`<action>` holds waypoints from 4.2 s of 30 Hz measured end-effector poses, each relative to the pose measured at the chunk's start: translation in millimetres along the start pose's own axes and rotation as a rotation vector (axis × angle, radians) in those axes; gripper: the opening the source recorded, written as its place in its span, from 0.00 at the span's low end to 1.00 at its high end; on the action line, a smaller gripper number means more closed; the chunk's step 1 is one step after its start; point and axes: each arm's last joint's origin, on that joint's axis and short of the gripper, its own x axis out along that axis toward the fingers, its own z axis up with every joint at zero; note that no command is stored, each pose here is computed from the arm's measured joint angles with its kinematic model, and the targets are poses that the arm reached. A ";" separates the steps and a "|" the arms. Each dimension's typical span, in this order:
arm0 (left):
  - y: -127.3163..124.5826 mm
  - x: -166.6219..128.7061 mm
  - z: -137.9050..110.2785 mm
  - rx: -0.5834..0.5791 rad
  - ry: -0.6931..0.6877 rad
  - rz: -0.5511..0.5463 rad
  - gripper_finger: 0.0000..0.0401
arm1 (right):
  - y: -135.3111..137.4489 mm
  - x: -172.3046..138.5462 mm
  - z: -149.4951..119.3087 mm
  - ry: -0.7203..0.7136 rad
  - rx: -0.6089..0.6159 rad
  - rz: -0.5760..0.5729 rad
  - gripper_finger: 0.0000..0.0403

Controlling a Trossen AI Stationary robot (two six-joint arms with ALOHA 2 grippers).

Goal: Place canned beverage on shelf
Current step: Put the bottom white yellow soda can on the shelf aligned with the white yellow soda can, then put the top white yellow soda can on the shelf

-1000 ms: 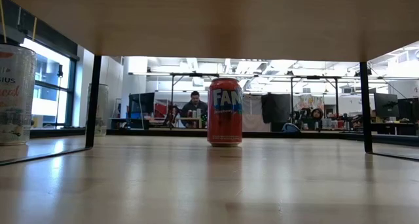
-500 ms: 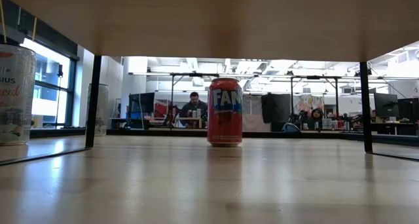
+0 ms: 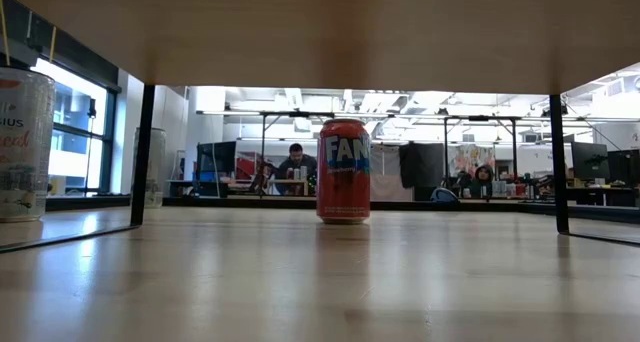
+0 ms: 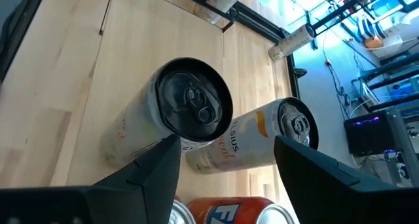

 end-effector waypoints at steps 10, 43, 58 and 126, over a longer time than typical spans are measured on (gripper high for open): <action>0.0 0.0 0.0 -0.004 0.000 0.000 0.80 | -7.2 10.2 2.5 0.037 0.000 0.010 0.57; 62.3 -14.9 -18.3 -0.031 0.349 0.193 0.80 | -30.5 -57.6 -14.0 -0.184 0.135 0.019 0.57; 131.4 -34.2 -64.6 -0.043 0.603 0.123 0.80 | -21.3 -70.3 -19.5 -0.205 0.154 0.065 0.57; 423.1 90.6 -20.8 -0.607 0.713 0.921 0.80 | 31.4 -61.1 -18.9 -0.218 0.280 0.031 0.57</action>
